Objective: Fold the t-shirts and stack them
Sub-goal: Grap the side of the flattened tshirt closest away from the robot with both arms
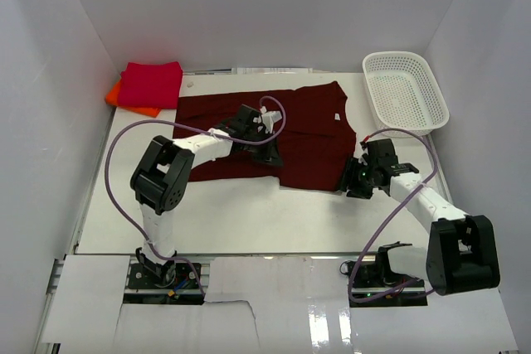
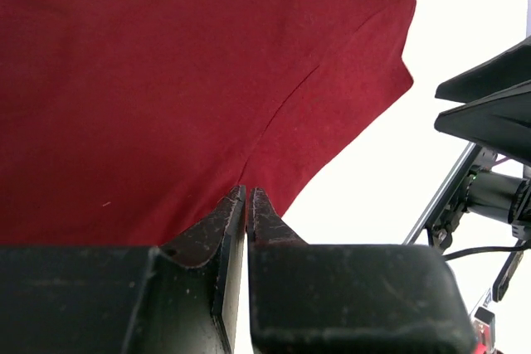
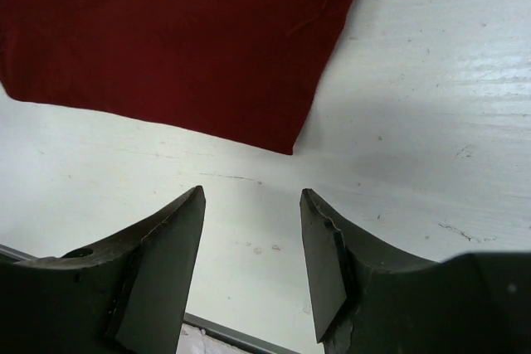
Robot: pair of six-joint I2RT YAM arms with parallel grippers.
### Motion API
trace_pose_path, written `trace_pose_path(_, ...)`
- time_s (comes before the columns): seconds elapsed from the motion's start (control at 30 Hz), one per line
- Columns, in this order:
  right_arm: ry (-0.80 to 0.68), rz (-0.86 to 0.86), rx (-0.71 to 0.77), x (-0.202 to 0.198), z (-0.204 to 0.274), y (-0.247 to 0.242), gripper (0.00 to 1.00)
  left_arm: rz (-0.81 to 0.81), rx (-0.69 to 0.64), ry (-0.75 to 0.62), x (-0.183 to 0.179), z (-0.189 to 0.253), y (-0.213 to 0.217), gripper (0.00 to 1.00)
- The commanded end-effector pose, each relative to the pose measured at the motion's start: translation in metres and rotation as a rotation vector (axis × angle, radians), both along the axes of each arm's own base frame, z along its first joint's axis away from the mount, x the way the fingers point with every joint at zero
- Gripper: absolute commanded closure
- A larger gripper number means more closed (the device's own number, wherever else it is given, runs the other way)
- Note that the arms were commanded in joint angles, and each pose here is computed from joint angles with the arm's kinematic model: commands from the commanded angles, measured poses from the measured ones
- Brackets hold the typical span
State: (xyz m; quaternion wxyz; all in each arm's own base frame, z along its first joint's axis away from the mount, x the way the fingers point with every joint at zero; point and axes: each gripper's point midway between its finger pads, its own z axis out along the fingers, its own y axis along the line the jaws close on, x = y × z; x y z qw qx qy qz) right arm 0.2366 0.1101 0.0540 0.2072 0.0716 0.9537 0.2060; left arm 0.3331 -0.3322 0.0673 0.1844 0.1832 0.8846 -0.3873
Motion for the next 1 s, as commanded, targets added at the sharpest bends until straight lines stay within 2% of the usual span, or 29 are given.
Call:
trace_pose_path(0.0,-0.013,-0.009,0.022,0.005,-0.008,0.004,0.44,-0.024,-0.046,-0.036,0.003,0.012,-0.016,0.83)
trace_pose_path(0.53,-0.03,0.006,0.016,0.033,-0.023,0.008,0.52,-0.037,-0.022,-0.034,0.0,0.002,-0.022,0.82)
trace_pose_path(0.67,-0.037,0.008,0.026,0.038,-0.022,0.01,0.67,-0.036,-0.014,-0.039,0.001,0.001,-0.021,0.82)
trace_pose_path(0.7,-0.033,0.014,0.032,0.038,-0.022,0.012,0.81,-0.037,-0.013,-0.04,0.001,0.001,-0.021,0.82)
trace_pose_path(0.77,-0.001,0.028,0.057,0.034,-0.022,0.017,0.92,-0.036,-0.012,-0.039,0.002,0.001,-0.021,0.82)
trace_pose_path(0.97,0.049,0.075,0.182,0.031,0.008,0.039,0.92,-0.035,-0.004,-0.033,0.002,-0.004,-0.021,0.82)
